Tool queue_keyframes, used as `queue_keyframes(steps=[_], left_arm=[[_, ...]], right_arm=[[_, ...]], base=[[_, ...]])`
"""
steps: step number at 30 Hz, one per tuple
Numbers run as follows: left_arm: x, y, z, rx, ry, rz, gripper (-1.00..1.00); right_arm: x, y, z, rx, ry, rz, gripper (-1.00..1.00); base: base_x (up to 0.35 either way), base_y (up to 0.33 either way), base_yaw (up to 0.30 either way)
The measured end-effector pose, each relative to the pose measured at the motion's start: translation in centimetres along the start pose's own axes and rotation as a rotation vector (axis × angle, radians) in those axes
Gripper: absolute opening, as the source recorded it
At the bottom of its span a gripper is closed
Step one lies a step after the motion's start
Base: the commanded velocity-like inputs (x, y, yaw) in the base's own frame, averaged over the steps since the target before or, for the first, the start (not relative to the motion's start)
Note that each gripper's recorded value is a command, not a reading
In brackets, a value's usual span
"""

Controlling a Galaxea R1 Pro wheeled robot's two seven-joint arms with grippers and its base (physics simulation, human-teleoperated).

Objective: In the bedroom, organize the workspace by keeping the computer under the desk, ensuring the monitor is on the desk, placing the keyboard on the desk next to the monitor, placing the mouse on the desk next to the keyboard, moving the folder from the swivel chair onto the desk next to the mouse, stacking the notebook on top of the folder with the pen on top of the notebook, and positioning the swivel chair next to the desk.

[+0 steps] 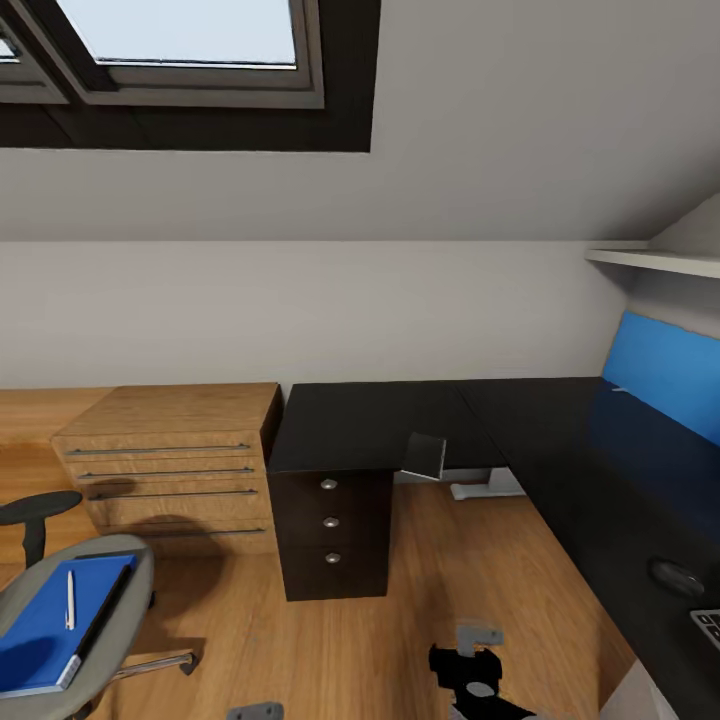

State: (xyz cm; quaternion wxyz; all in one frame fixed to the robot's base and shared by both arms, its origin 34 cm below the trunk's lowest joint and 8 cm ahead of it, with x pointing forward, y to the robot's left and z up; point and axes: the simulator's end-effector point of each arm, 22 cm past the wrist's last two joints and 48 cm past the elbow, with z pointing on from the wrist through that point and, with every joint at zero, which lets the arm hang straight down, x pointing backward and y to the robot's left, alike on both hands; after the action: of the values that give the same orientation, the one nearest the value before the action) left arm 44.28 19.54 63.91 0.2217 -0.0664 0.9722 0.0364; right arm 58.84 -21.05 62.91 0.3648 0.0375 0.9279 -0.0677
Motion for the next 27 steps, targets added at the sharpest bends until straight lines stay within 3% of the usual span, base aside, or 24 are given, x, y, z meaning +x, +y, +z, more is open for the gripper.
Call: queue_keyframes(steps=[5,11,15,19,27], left_arm=[[1.5,1.0,0.9,-0.027,0.013,-0.008,1.00],[2.7,2.4,2.2,-0.073,-0.075,-0.061,1.00],[4.3,2.9,2.7,-0.093,-0.104,-0.050,1.00],[6.2,3.5,3.1,-0.113,-0.101,-0.028,1.00],[7.2,3.5,3.2,-0.122,-0.108,-0.028,1.00]], right_arm=[[3.0,-0.2,-0.8,-0.009,-0.009,-0.031,1.00],[6.4,-0.5,-2.4,-0.015,-0.061,-0.018,1.00],[7.3,-0.6,-3.0,-0.018,-0.079,-0.011,1.00],[7.5,-0.6,-3.2,-0.019,-0.093,-0.005,1.00],[7.6,-0.4,-3.4,-0.021,-0.099,-0.001,1.00]], base=[[0.000,0.002,0.137],[0.000,0.001,0.233],[0.000,0.000,0.255],[0.000,0.000,0.266],[0.000,0.000,0.273]])
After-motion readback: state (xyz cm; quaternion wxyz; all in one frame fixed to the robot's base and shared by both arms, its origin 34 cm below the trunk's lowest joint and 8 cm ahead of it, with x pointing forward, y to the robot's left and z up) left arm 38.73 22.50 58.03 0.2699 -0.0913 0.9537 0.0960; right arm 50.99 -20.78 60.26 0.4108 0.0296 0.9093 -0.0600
